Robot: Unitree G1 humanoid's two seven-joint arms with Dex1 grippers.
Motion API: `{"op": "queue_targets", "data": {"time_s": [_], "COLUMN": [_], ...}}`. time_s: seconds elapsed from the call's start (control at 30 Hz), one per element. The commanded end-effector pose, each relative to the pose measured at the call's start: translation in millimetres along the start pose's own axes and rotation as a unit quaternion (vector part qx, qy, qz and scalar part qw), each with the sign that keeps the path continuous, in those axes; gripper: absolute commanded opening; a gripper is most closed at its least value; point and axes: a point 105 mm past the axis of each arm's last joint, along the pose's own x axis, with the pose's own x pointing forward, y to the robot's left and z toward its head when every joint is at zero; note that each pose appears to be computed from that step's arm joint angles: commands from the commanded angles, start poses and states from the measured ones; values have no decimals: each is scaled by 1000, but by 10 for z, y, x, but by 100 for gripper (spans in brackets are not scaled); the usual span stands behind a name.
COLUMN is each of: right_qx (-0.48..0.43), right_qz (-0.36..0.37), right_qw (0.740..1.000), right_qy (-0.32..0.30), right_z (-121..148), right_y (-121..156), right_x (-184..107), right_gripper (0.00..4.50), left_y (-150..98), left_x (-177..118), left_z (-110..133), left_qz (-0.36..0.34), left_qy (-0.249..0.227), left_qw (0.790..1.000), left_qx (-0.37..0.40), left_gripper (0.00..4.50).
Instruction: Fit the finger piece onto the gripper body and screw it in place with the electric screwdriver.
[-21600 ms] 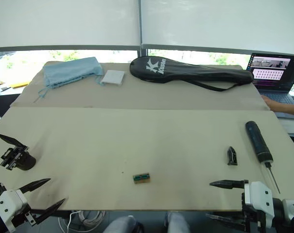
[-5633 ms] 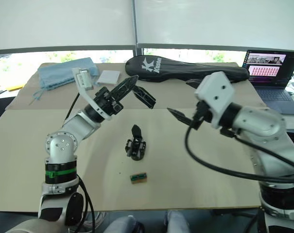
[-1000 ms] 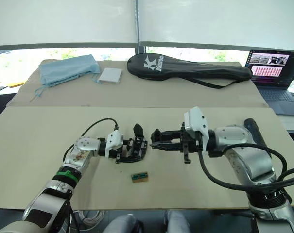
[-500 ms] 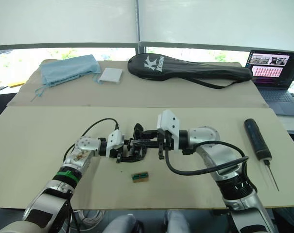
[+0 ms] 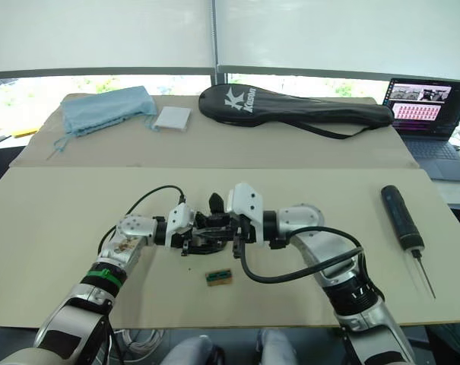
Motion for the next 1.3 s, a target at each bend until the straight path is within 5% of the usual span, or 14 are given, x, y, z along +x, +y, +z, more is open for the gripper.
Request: {"op": "queue_targets", "data": {"time_s": [0.03, 1.3], "right_qx": [-7, 81], "right_qz": [-9, -34], "right_qw": [1000, 994], "right_qy": [8, 69], "right_z": [-13, -371], "right_y": [-7, 33], "right_x": [11, 12], "right_gripper": [40, 40], "left_y": [-73, -102], "left_x": [16, 17], "left_z": [-109, -118], "left_qz": [-12, -10], "left_qy": [23, 21], "left_qw": [1000, 999], "left_qx": [-14, -24], "left_gripper": [239, 239]}}
